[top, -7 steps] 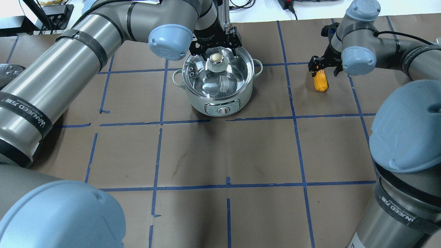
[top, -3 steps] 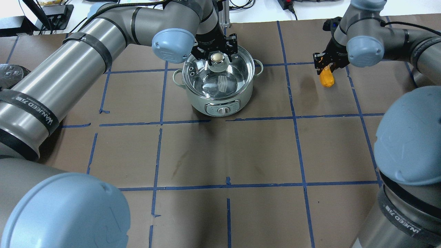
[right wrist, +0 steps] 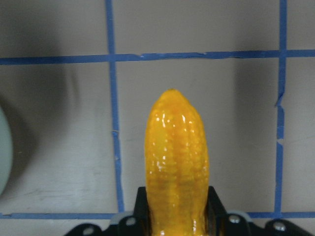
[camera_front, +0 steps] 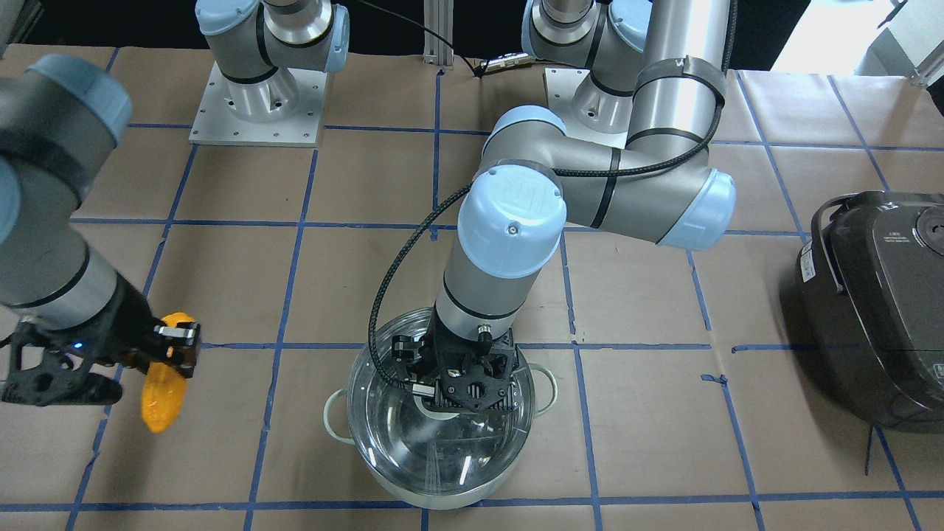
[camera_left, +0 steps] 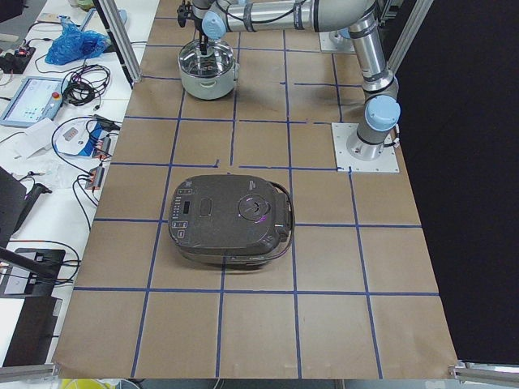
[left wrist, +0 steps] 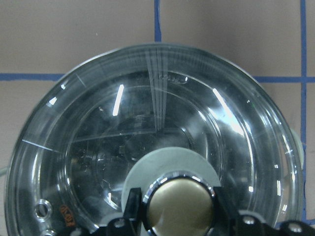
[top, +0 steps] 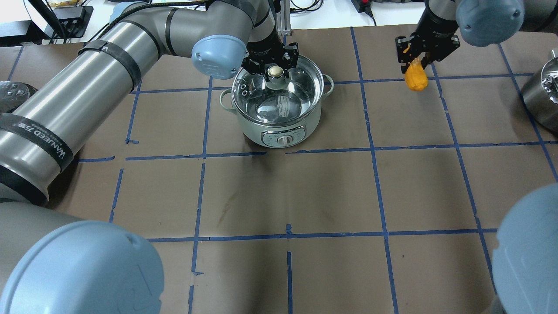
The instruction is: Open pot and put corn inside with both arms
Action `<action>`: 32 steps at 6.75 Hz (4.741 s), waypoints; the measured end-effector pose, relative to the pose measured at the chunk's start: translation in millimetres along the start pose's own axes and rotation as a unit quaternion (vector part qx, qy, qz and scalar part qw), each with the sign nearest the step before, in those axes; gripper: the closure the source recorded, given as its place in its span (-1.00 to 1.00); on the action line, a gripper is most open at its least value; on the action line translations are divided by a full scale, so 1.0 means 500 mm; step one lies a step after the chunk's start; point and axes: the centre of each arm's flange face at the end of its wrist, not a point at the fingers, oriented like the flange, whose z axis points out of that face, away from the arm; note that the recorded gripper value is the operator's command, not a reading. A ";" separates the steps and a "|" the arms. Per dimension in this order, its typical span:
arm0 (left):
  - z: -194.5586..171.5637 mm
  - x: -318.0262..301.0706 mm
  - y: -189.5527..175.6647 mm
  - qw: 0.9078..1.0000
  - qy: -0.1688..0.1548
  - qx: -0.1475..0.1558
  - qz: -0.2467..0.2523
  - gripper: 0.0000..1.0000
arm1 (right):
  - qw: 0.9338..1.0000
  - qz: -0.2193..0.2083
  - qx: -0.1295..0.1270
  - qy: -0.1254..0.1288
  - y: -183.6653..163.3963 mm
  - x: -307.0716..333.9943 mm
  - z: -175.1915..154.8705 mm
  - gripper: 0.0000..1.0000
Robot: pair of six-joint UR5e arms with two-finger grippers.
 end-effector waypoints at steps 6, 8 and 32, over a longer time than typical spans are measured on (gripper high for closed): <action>-0.117 -0.448 -0.104 0.997 -0.035 -0.027 0.065 0.95 | 0.999 0.010 0.012 -0.036 -0.034 -0.476 0.118 0.87; 0.003 -0.539 -0.072 0.995 -0.045 -0.026 0.082 0.95 | 0.999 0.022 0.016 -0.026 -0.050 -0.564 0.203 0.82; -0.362 -0.319 0.246 0.985 -0.078 -0.075 0.131 -1.00 | 0.996 0.057 -0.063 0.021 0.315 -0.168 -0.247 -1.00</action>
